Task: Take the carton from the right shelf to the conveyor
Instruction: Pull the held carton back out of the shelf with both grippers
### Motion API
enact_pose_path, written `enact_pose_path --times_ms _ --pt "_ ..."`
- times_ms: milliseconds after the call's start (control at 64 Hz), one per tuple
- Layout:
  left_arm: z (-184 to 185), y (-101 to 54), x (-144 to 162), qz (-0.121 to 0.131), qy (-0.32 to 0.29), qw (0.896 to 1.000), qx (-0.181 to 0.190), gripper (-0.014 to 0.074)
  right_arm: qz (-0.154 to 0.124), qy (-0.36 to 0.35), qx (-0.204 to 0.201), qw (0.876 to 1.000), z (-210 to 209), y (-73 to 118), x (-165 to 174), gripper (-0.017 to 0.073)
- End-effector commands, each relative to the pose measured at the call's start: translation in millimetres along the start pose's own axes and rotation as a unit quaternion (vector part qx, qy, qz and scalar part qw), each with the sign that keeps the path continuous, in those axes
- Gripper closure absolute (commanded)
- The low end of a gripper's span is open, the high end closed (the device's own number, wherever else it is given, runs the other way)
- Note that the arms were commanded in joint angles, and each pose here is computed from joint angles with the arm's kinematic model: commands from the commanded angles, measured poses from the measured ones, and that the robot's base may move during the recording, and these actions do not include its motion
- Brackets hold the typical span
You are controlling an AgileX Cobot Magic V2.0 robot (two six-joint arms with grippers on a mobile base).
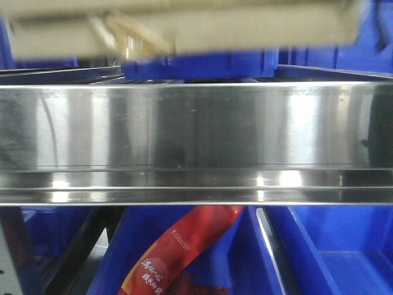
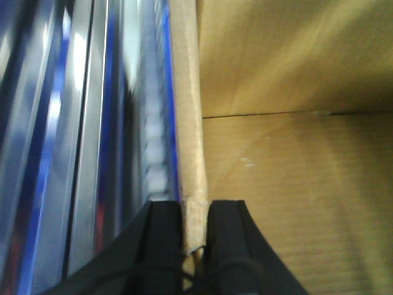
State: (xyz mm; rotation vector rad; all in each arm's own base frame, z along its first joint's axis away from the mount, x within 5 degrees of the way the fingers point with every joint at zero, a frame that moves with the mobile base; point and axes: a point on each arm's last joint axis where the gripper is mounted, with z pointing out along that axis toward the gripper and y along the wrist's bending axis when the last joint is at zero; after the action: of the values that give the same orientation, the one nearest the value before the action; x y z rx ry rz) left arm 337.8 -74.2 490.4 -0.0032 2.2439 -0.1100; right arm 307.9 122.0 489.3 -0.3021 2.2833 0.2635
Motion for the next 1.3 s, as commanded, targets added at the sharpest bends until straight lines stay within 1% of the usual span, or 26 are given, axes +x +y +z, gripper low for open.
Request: enact_pose_path --times_ms 0,109,250,375,422,531,656,1281 --pt "-36 2.2 -3 -0.001 -0.038 0.999 0.003 0.0612 -0.006 -0.063 0.006 0.998 -42 -2.0 -4 0.0625" --pt "-63 -6.4 2 0.011 -0.056 0.998 0.022 0.0612 -0.011 -0.08 -0.003 0.997 -65 2.1 2 0.0625" --pt "-86 -17.0 22 0.034 -0.052 0.997 0.037 0.0612 -0.03 -0.07 -0.026 0.997 -82 15.5 23 0.0625" --pt "-95 -20.2 43 0.022 -0.035 0.998 0.039 0.0612 -0.041 -0.047 -0.036 0.997 -83 20.6 42 0.0625" --pt "-98 -20.5 51 0.027 -0.028 0.998 0.04 0.0612 -0.042 -0.039 -0.036 0.998 -83 20.1 48 0.0625" --pt "-97 -19.6 65 0.027 -0.01 0.999 0.039 0.0612 -0.043 -0.024 -0.034 0.998 -82 18.0 59 0.0625" --pt "-87 -19.1 75 0.033 0.014 0.999 0.032 0.0612 -0.044 -0.01 -0.032 0.999 -75 17.5 64 0.0625" --pt "-84 -19.0 77 0.035 0.019 0.999 0.029 0.061 -0.044 -0.005 -0.031 0.999 -73 17.5 65 0.0625"
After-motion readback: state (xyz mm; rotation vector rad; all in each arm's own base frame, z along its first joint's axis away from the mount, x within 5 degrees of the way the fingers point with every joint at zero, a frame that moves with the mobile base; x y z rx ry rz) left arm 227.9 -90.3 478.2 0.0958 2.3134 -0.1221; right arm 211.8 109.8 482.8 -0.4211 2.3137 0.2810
